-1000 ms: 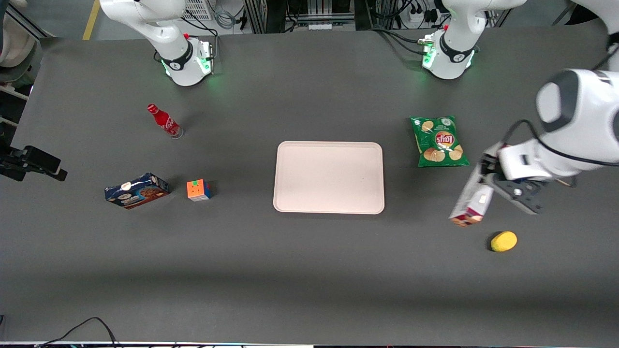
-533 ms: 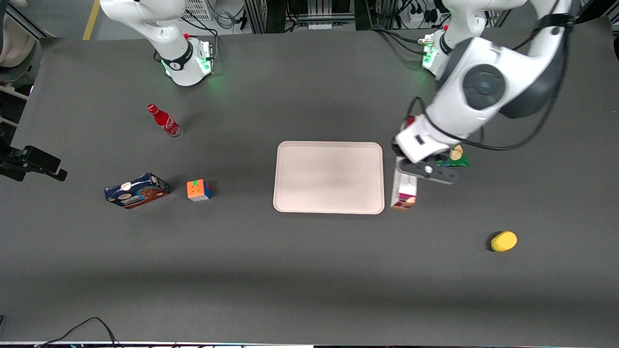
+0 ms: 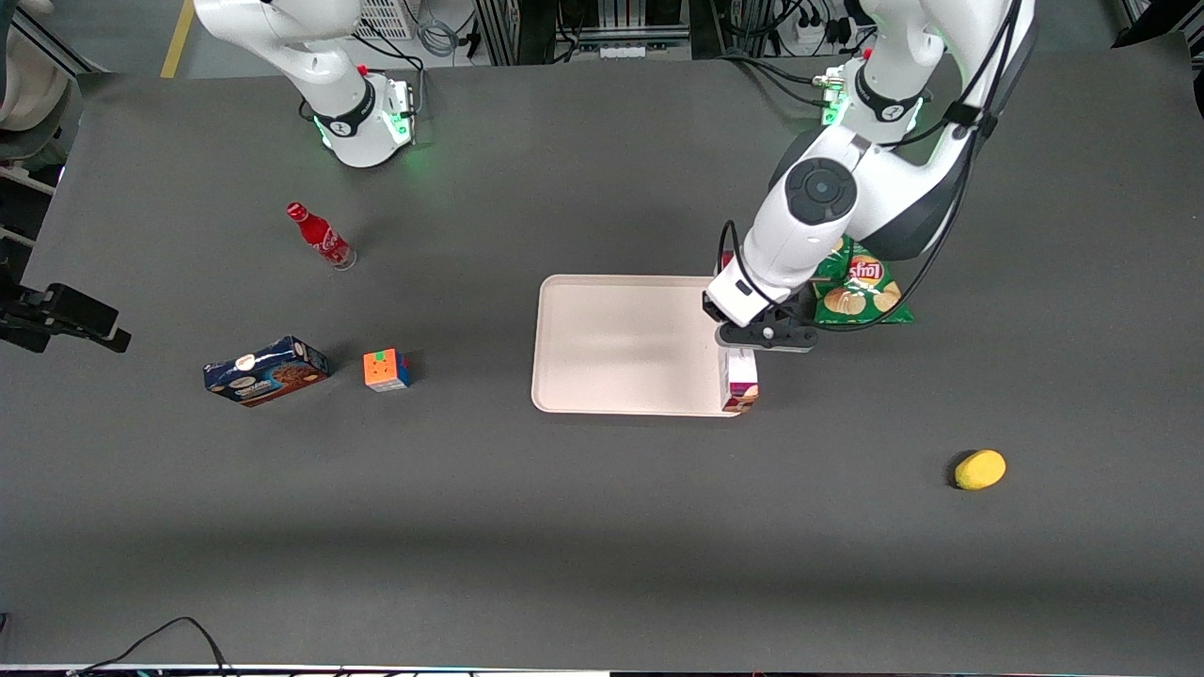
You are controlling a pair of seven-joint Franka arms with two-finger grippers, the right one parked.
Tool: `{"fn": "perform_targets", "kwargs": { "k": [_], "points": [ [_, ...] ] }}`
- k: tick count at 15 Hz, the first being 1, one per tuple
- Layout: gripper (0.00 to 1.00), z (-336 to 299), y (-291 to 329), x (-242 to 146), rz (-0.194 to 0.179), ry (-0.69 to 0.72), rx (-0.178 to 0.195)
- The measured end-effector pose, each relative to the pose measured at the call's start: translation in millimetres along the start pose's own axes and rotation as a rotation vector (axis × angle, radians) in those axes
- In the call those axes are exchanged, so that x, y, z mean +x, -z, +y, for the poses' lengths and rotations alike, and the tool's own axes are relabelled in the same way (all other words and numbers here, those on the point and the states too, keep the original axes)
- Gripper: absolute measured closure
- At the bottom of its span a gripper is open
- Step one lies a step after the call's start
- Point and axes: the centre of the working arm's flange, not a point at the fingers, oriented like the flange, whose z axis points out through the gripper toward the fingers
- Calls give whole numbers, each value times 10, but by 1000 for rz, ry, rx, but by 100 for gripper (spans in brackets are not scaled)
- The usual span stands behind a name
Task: Place red cookie box on tray
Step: 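Lower the cookie box upright onto the tray's corner and release it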
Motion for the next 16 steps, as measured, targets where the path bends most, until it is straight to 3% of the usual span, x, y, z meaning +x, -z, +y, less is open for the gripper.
{"fn": "perform_targets", "kwargs": {
  "k": [4, 7, 16],
  "points": [
    [85, -13, -334, -15, 19, 7, 15],
    [85, -16, -656, -110, 6, -16, 22],
    [85, -25, -1061, -378, 3, -14, -22]
  ]
}}
